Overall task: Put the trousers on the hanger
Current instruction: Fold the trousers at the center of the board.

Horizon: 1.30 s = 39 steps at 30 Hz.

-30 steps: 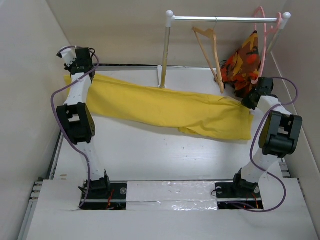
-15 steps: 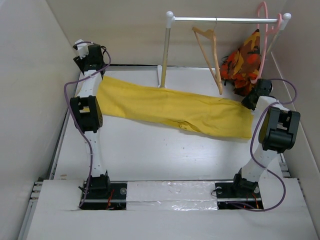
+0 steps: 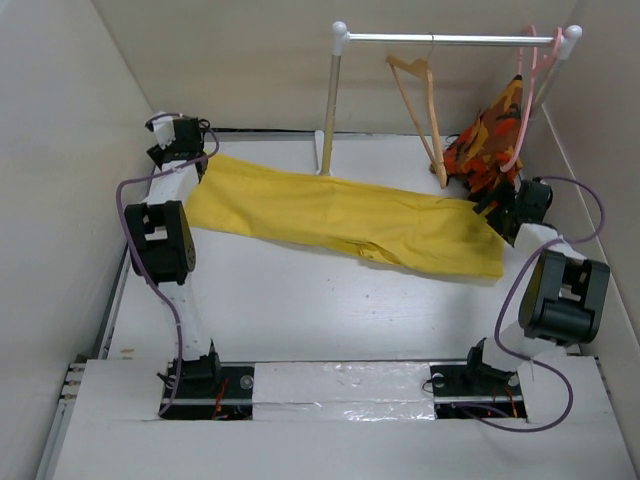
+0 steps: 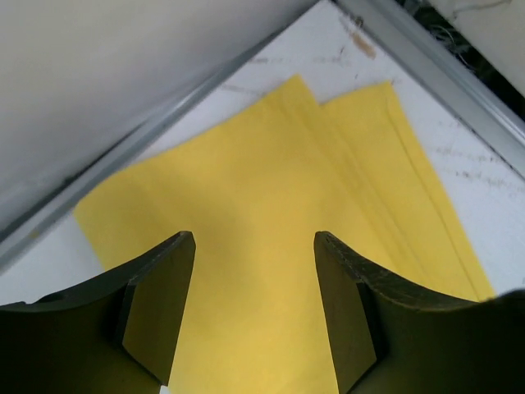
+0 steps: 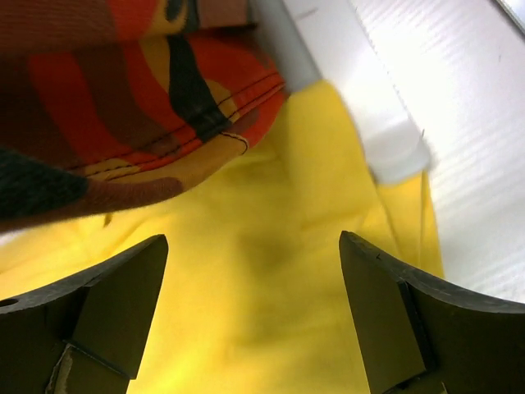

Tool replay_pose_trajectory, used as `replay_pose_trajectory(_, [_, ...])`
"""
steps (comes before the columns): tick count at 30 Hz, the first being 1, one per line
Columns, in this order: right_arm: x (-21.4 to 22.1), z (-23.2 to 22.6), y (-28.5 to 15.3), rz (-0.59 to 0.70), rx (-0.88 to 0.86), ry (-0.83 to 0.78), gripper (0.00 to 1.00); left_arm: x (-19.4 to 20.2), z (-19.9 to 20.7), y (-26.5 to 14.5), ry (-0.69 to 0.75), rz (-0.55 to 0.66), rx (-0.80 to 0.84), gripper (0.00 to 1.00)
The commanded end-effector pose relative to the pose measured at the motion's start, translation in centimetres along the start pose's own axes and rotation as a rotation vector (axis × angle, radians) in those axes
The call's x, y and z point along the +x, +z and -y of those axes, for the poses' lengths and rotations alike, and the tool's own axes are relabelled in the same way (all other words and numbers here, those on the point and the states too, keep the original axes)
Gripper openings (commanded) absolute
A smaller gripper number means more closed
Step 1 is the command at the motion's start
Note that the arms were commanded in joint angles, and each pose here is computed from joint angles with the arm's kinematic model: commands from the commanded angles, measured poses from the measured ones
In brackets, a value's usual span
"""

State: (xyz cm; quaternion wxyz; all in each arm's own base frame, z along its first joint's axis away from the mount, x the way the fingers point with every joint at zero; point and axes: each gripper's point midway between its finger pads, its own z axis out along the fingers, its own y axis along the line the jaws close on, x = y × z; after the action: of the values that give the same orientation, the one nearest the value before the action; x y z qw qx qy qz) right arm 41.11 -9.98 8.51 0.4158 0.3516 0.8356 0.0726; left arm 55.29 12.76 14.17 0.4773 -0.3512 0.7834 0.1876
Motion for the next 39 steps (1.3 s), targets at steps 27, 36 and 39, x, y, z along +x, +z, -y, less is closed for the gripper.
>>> replay_pose_trajectory(27, [4.0, 1.1, -11.3, 0.161, -0.21, -0.028, 0.6, 12.0, -7.4, -1.8, -0.236, -0.439, 0.062, 0.68])
replay_pose_trajectory(36, [9.6, 4.9, -8.0, 0.009, -0.133, 0.048, 0.85, 12.1, -5.1, -0.6, -0.242, -0.451, 0.101, 0.69])
replay_pose_trajectory(39, [10.7, 4.8, -7.2, -0.034, -0.153, 0.075, 0.85, 12.2, -4.9, -0.3, -0.235, -0.44, 0.092, 0.62])
